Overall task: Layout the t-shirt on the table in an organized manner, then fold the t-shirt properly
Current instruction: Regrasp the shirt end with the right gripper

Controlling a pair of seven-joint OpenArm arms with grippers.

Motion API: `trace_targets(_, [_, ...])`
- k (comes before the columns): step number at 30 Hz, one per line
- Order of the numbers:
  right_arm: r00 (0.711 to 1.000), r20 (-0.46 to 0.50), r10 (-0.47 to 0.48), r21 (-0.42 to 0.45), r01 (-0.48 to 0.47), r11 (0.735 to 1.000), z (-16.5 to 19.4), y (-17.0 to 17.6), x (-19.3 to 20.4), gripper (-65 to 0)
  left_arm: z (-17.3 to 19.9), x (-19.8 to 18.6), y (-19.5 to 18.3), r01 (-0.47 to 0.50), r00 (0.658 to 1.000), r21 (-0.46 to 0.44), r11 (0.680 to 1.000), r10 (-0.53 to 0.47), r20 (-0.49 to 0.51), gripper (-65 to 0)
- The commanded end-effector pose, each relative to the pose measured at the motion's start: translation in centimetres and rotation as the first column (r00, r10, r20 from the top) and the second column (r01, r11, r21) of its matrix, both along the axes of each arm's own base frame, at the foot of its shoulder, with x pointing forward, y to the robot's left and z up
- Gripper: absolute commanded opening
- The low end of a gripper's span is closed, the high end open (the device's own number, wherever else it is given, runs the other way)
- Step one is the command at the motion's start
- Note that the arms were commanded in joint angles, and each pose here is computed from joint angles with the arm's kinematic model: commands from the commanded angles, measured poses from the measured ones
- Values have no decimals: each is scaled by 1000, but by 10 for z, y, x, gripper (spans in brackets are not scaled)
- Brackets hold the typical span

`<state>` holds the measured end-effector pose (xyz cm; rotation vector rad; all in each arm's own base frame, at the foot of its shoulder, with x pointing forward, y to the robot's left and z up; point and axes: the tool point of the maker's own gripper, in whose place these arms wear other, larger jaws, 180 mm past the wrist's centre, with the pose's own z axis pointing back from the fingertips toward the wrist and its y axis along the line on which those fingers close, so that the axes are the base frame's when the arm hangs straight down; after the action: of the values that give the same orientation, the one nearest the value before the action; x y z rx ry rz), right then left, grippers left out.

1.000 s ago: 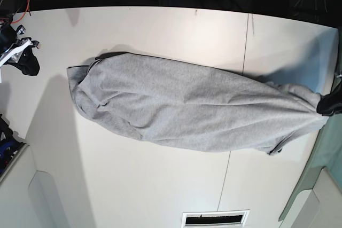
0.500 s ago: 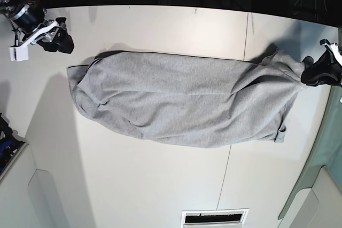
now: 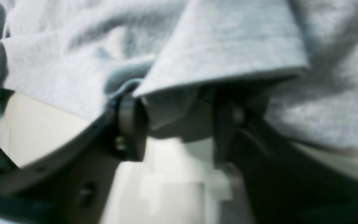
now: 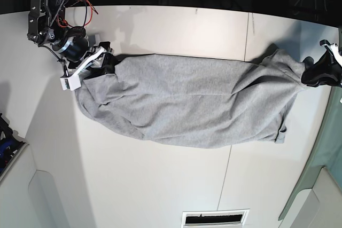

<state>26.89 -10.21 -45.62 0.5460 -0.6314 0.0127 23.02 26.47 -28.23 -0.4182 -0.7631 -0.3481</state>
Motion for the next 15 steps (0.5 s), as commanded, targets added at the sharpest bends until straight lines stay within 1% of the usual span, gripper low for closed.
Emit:
trace_targets(1, [999, 33, 2, 11, -2, 1000, 8, 4, 8, -423, 14, 7, 0, 12, 999, -3, 1000, -12, 48, -650])
trace_targets(3, [999, 34, 2, 20, -3, 1000, 8, 11, 8, -557, 15, 7, 0, 10, 999, -5, 1000, -10, 53, -650])
trace_targets(4, [999, 45, 0, 30, -1, 1000, 9, 14, 9, -614, 15, 7, 0, 10, 999, -5, 1000, -10, 53, -650])
trace_targets(5, [999, 51, 3, 38, -5, 999, 10, 17, 10, -650, 15, 8, 0, 10, 998, -6, 1000, -9, 56, -650])
trace_targets(8, [999, 53, 4, 46, -6, 999, 12, 21, 10, -650, 16, 8, 0, 9, 998, -8, 1000, -9, 59, -650])
trace_targets(11, [999, 41, 21, 25, -22, 999, 16, 17, 7, -650, 15, 8, 1, 8, 998, 1, 1000, -8, 57, -650])
trace_targets(13, [999, 30, 38, 19, -38, 999, 26, 13, 5, -650, 16, 8, 2, 5, 998, 8, 1000, -6, 58, -650])
trace_targets(15, [998, 36, 59, 34, -61, 998, 42, 10, 2, -650, 20, 10, 7, -6, 997, 14, 1000, 5, 71, -650])
